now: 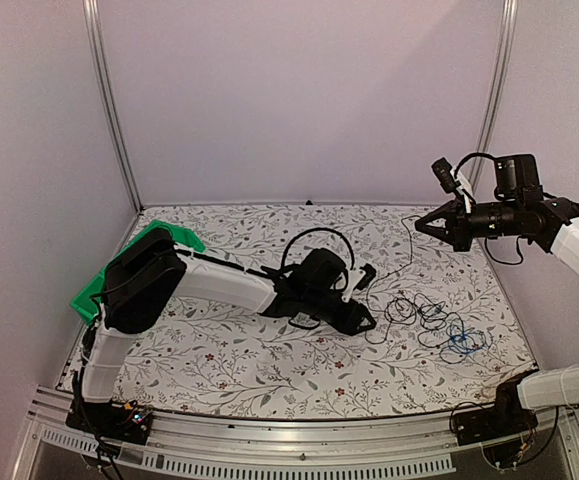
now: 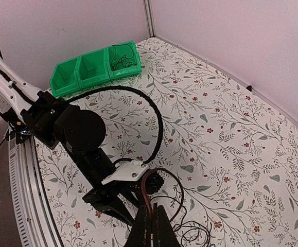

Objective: Untangle the cables

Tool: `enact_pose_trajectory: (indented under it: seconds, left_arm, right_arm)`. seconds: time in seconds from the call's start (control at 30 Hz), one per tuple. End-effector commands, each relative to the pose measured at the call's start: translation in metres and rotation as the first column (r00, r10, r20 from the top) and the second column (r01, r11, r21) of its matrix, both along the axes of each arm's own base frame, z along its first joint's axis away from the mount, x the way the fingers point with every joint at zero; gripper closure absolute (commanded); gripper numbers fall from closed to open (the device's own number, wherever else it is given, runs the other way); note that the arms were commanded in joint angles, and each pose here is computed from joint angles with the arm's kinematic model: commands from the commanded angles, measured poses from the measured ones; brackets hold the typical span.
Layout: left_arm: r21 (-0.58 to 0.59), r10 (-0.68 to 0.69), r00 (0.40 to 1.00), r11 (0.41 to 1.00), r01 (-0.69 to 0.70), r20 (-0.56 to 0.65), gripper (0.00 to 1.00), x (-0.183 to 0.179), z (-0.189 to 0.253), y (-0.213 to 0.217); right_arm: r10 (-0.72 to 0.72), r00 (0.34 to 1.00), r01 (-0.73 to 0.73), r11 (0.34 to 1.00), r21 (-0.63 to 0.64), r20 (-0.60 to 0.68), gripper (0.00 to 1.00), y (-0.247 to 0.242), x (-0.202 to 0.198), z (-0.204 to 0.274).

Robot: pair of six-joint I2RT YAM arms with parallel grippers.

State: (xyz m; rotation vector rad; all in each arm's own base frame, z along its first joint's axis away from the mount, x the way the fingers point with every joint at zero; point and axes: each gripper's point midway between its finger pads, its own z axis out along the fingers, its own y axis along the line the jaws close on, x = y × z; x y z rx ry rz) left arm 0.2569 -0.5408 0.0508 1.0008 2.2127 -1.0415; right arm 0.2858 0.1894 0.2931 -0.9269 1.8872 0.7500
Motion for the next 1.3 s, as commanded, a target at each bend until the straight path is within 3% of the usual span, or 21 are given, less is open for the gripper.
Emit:
enact_pose_trajectory:
  seconds: [0.0,0.17,0.4,0.5,0.57,0.63,0.83,1.0,1.27]
  left_arm:
    - [-0.072,-0.008,0.995,0.997,0.001,-0.095,0.60,0.000,0.002,-0.004]
    - [-0.137,0.002,0.985,0.990,-0.026,-0.173,0.66,-0.008,0.008,0.003]
    - [-0.134,0.005,0.975,0.990,-0.035,-0.220,0.71,-0.009,-0.005,-0.004]
    - [-0.136,0.001,0.974,0.990,-0.032,-0.226,0.83,-0.008,-0.007,-0.008]
    - [-0.123,0.014,0.974,0.991,-0.043,-0.225,0.99,-0.006,-0.010,-0.006]
    - [-0.112,0.034,0.976,0.992,-0.059,-0.214,1.00,-0.006,-0.009,0.001]
    - [-0.013,0.164,0.967,0.985,-0.170,-0.193,1.00,-0.013,-0.012,0.065]
    - [0.087,0.244,0.952,0.969,-0.231,-0.184,1.00,-0.038,-0.009,0.128]
    - [0.250,0.435,0.890,0.884,-0.394,-0.136,1.00,-0.076,-0.020,0.229]
  right_arm:
    - [-0.009,1.000,0.009,1.000,0.003,0.003,1.00,-0.001,0.002,-0.001]
    - [-0.010,1.000,0.010,1.000,0.003,-0.002,1.00,-0.001,0.002,-0.003]
    - [-0.013,1.000,0.013,1.000,0.007,-0.006,1.00,0.000,0.006,-0.004]
    - [-0.017,1.000,0.017,1.000,0.003,-0.009,1.00,0.000,0.006,-0.005]
    - [-0.034,0.999,0.034,0.999,-0.004,-0.002,1.00,-0.002,0.009,-0.004]
    - [-0.082,0.996,0.082,0.996,-0.018,0.019,1.00,-0.009,0.017,0.003]
    - [-0.279,0.947,0.289,0.956,-0.045,0.159,1.00,-0.054,0.064,0.050]
    - [-0.456,0.875,0.462,0.887,0.002,0.162,1.00,-0.117,0.109,0.079]
    - [-0.617,0.760,0.623,0.781,0.044,0.203,1.00,-0.185,0.144,0.101]
